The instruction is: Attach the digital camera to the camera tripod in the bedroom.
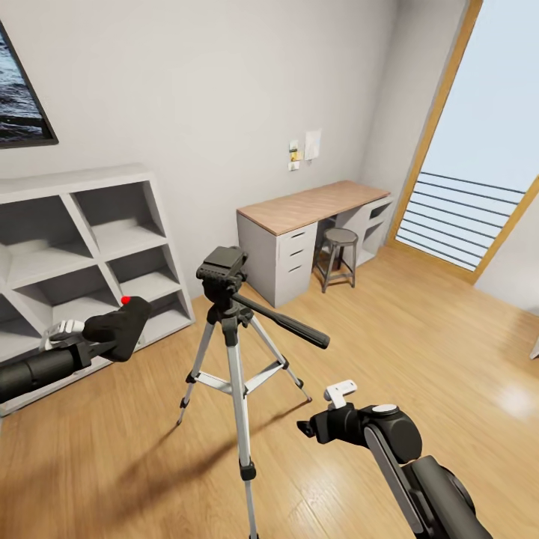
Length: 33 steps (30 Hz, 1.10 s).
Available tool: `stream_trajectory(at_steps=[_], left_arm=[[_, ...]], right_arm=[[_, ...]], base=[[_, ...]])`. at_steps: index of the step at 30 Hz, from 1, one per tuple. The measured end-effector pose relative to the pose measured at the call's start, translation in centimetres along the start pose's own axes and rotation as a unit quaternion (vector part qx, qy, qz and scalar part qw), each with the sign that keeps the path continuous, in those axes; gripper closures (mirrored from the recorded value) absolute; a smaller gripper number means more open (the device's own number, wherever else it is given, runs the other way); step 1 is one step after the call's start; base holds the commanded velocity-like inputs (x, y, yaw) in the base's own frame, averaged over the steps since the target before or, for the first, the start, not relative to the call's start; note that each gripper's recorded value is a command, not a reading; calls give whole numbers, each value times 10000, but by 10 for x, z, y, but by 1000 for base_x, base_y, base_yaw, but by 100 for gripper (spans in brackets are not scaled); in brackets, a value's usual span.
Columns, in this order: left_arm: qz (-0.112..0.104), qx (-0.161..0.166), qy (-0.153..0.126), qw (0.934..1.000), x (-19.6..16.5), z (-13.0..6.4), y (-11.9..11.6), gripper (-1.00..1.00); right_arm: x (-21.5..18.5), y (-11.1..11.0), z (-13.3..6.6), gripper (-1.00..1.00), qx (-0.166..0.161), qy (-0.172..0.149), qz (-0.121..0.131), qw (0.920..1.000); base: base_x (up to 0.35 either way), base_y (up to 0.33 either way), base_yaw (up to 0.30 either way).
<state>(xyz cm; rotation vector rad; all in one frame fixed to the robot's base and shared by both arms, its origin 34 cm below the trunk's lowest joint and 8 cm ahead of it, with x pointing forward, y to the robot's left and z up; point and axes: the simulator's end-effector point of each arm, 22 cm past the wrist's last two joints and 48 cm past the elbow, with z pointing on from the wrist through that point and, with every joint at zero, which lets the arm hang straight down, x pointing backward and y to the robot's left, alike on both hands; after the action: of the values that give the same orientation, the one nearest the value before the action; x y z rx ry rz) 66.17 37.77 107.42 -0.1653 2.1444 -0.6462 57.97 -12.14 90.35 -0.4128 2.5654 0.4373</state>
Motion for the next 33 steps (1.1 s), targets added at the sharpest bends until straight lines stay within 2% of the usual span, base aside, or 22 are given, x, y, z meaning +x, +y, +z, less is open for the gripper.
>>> stream_trajectory(at_steps=[8, 11, 15, 17, 18, 19, 21, 26, 28, 31, 32, 33], left_arm=[[-6, -28, 34, 10000, 3, 0, 2, 100], [140, -122, -31, 9998, -7, -5, 8, 100], [368, -210, -342, 9985, -28, -9, 12, 100], [533, -235, -615, 9964, -42, -9, 12, 100], [710, -216, -873, 9934, -53, -8, 8, 100], [818, -208, -973, 9917, -57, -6, 6, 100], [1086, -100, -1121, 9877, -63, 0, -6, 100], [1442, 57, -1237, 9818, -76, 8, -25, 100], [1489, 285, -1120, 9821, -78, 8, -39, 100], [1480, 639, -1089, 9809, -81, 2, -53, 100], [1457, 962, -1089, 9786, -83, -6, -64, 100], [1475, 1115, -1080, 9768, -83, -9, -69, 100]], right_arm=[[7, 0, 1, -100, 0, 57, 19, 10000], [11, 2, 2, -100, -17, 84, 34, 10000], [11, 3, 2, -100, -24, 85, 36, 10000], [11, 3, 2, -100, -27, 86, 37, 10000], [11, 3, 2, -100, -30, 87, 38, 10000], [12, 3, 2, -100, -30, 88, 38, 9999], [12, 4, 2, -100, -33, 93, 39, 9999], [13, 4, 2, -100, -41, 101, 36, 9999], [13, 5, 2, -100, -54, 104, 33, 9999], [13, 5, 2, -100, -60, 107, 25, 9999], [13, 6, 3, -100, -59, 111, 17, 9999], [13, 6, 3, -100, -59, 112, 12, 9999]], base=[[0, 0, 0], [0, 0, 0], [0, 0, 0], [0, 0, 0], [0, 0, 0], [0, 0, 0], [0, 0, 0], [0, 0, 0], [0, 0, 0], [0, 0, 0], [0, 0, 0], [0, 0, 0]])
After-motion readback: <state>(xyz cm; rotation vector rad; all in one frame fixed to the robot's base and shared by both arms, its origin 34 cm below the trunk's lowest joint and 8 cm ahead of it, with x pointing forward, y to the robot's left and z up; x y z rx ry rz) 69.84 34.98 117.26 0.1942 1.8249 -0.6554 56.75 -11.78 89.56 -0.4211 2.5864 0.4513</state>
